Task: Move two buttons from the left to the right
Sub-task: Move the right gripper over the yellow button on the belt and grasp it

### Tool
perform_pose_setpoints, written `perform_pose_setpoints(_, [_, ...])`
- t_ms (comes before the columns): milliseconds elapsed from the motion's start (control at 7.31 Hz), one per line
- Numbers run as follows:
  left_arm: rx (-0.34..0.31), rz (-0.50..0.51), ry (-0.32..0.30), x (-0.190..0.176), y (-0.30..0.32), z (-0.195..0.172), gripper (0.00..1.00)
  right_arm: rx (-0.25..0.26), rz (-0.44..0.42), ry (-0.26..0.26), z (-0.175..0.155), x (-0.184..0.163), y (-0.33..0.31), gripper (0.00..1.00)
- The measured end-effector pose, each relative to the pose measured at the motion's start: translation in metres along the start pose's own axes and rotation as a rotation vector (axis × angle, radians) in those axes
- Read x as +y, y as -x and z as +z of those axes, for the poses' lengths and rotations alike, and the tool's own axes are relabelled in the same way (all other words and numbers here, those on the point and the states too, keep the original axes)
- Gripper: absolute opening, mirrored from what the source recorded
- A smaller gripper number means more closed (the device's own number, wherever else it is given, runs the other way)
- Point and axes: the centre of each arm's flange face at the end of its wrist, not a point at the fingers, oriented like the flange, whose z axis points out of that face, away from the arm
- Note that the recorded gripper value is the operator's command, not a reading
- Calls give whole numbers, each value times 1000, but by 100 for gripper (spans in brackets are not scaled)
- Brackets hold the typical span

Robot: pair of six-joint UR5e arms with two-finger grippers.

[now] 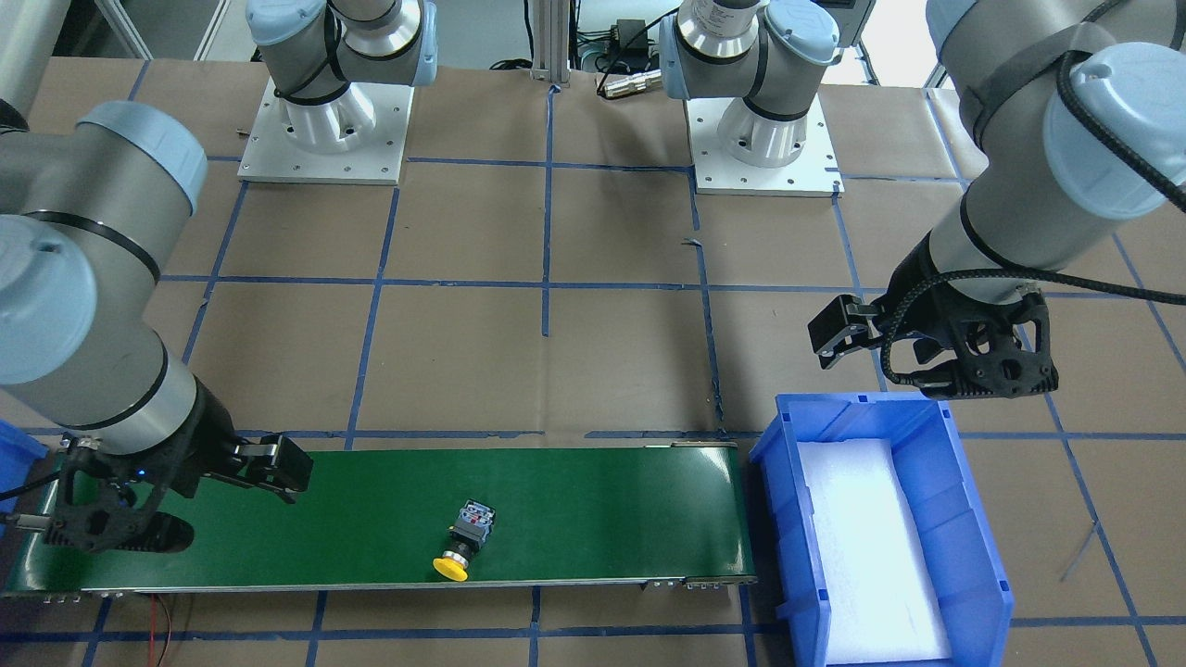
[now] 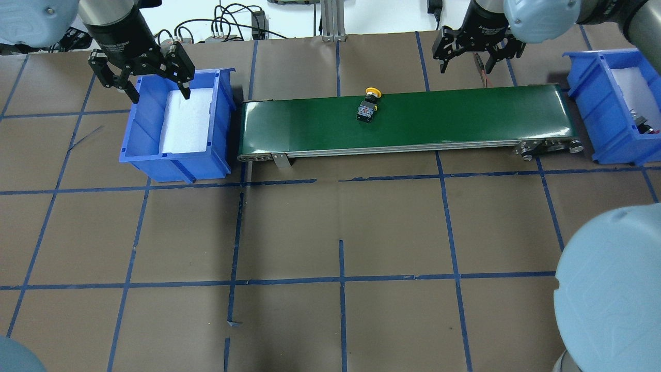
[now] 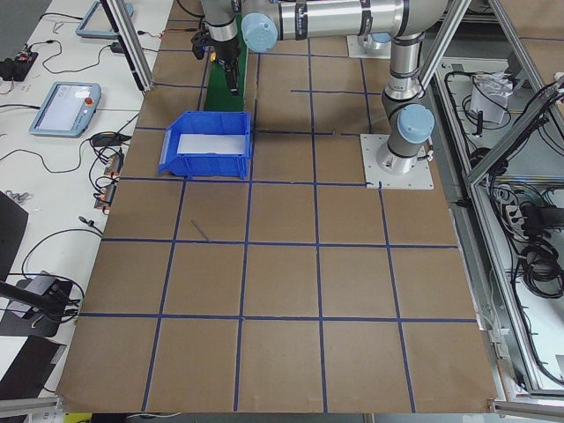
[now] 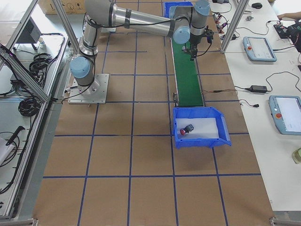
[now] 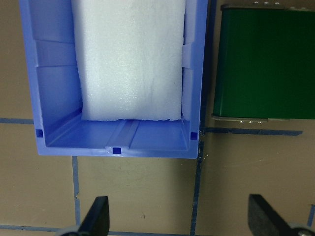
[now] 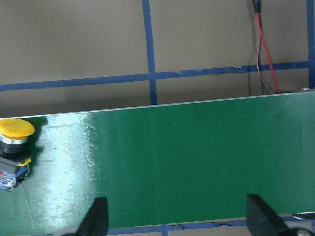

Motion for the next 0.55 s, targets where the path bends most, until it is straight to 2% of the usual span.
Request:
perform_pose_setpoints(274, [-10,5,-17,8,-2,-11,100,-8,31,-45,21,8,32,98])
perform_pose_setpoints(548, [-30,3,-26,18,-3,-17,100,-15,89,-47,44,12,64,98])
